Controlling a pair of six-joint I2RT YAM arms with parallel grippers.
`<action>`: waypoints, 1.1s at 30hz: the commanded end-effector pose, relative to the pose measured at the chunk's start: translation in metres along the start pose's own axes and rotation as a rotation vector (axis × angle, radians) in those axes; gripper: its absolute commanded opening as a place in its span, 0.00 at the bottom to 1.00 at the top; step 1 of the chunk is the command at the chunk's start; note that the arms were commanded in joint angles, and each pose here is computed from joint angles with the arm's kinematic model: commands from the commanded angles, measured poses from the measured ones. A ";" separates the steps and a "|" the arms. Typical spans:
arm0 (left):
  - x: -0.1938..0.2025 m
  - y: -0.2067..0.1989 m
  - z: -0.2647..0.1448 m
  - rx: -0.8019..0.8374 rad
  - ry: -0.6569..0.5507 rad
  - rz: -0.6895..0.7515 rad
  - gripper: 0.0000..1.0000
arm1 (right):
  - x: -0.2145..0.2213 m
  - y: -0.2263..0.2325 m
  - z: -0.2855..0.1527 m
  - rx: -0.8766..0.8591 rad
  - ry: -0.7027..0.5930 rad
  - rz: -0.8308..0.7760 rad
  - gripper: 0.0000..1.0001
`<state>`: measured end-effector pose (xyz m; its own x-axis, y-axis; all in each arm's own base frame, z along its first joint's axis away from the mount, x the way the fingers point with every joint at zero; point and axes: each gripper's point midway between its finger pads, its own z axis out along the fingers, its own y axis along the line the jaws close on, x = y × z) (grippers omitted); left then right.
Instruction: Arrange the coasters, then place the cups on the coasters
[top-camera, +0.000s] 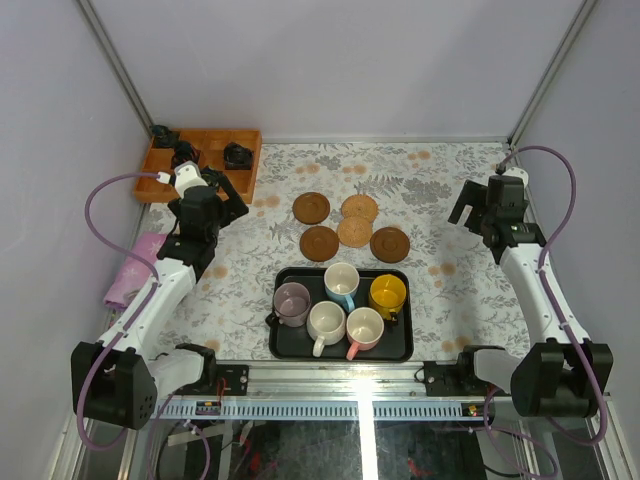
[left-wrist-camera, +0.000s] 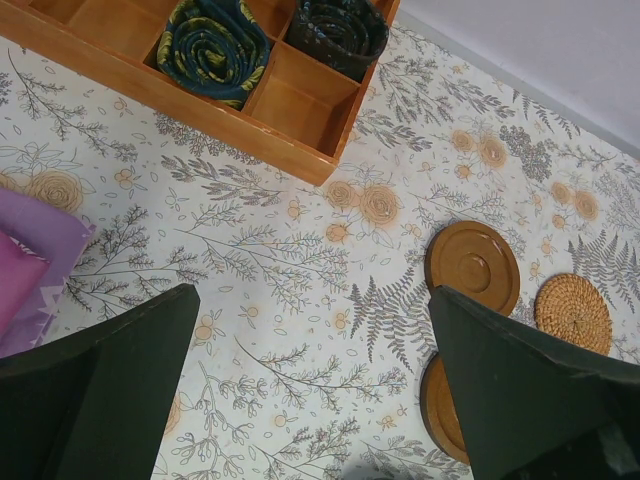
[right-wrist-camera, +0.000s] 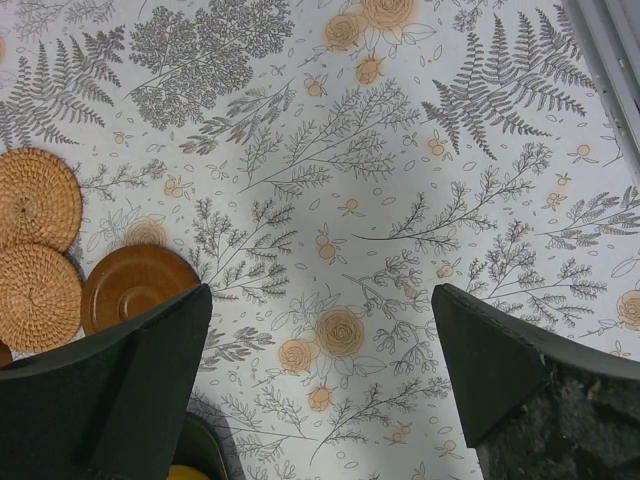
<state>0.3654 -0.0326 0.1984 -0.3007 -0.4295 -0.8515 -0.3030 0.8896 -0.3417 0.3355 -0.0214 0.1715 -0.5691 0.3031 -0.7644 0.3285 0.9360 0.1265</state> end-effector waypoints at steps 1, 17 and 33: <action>-0.021 -0.010 -0.002 0.027 -0.055 -0.028 1.00 | -0.021 0.008 -0.010 -0.039 -0.078 -0.004 0.99; 0.019 -0.041 0.015 0.205 0.074 -0.004 0.98 | -0.012 0.027 -0.006 -0.157 -0.070 -0.025 0.99; 0.110 -0.151 0.035 0.486 0.286 0.180 0.81 | -0.002 0.061 0.025 -0.292 0.033 0.008 1.00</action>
<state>0.3933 -0.1711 0.1211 -0.6057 -0.2679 -0.7493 0.0684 0.9206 -0.3845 0.3564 0.0154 0.1462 -0.6197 0.3089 -0.7215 0.1771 0.9506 0.2548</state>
